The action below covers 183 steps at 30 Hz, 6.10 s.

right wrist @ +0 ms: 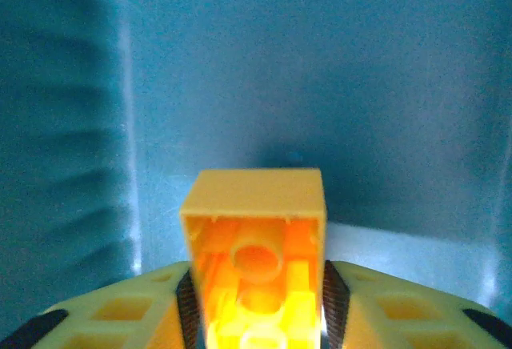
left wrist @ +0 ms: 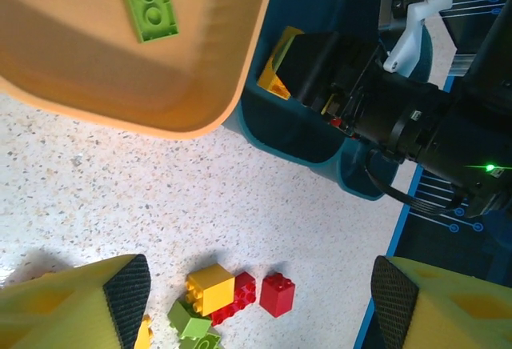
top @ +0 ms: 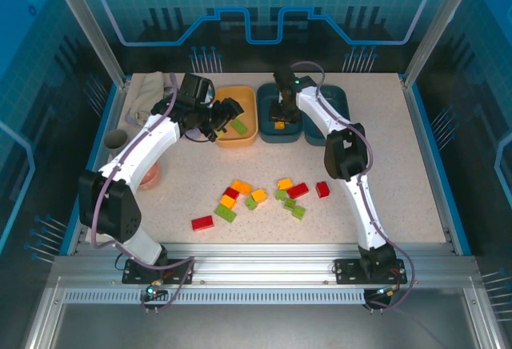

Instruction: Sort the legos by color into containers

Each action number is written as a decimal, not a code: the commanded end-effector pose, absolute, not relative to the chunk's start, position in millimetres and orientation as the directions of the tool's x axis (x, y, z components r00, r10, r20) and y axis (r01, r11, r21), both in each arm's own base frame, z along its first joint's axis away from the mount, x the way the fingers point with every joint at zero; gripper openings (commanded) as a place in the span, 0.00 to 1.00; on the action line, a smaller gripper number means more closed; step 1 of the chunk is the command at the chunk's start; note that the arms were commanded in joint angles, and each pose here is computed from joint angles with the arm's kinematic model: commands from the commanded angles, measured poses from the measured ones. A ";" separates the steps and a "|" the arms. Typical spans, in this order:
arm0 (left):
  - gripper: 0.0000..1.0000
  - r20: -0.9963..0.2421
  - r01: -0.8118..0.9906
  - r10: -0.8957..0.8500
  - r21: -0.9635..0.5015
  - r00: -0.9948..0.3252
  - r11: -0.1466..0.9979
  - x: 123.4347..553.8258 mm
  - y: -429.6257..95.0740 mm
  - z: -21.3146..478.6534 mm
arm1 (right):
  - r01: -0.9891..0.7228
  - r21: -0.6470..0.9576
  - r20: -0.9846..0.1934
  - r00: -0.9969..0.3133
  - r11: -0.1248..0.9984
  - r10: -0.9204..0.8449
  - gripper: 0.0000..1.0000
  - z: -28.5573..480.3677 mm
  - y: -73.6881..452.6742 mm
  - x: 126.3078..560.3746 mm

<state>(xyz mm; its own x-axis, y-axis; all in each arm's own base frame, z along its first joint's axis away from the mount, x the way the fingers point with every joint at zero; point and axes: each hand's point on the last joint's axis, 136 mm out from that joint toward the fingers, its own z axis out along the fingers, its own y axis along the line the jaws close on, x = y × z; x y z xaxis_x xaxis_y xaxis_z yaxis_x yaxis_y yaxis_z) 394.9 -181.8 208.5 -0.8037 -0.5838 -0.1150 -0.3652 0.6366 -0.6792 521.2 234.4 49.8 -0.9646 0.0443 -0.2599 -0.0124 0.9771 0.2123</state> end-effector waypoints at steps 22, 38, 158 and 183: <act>0.62 0.186 -0.736 -0.716 -0.266 -0.673 0.622 182.2 -193.5 68.9 | -0.671 0.379 -0.729 -0.641 0.637 -0.242 0.62 197.0 287.1 233.0; 0.60 0.076 -0.787 -0.785 -0.128 -0.615 0.604 172.0 -186.5 23.9 | -0.663 0.418 -0.712 -0.664 0.621 -0.230 0.78 183.3 251.5 181.7; 0.84 -0.362 0.178 -0.064 -0.594 -0.930 0.785 258.9 -286.4 203.1 | 0.872 0.182 0.175 -0.484 0.455 0.857 0.76 32.7 108.9 260.4; 0.84 -0.427 0.130 -0.231 -0.664 -0.874 0.736 320.5 -280.4 272.7 | 0.418 0.343 -0.329 -0.785 0.841 0.525 0.33 158.7 94.5 392.4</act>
<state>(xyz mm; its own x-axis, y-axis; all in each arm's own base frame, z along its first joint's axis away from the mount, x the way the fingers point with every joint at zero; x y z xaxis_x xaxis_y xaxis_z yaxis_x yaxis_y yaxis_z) 298.7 -285.0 257.2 -0.8891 -0.1682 -0.4257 0.1611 0.7554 -0.6351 366.3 105.6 150.8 -0.7199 0.6520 -0.2379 0.5459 0.7436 0.3860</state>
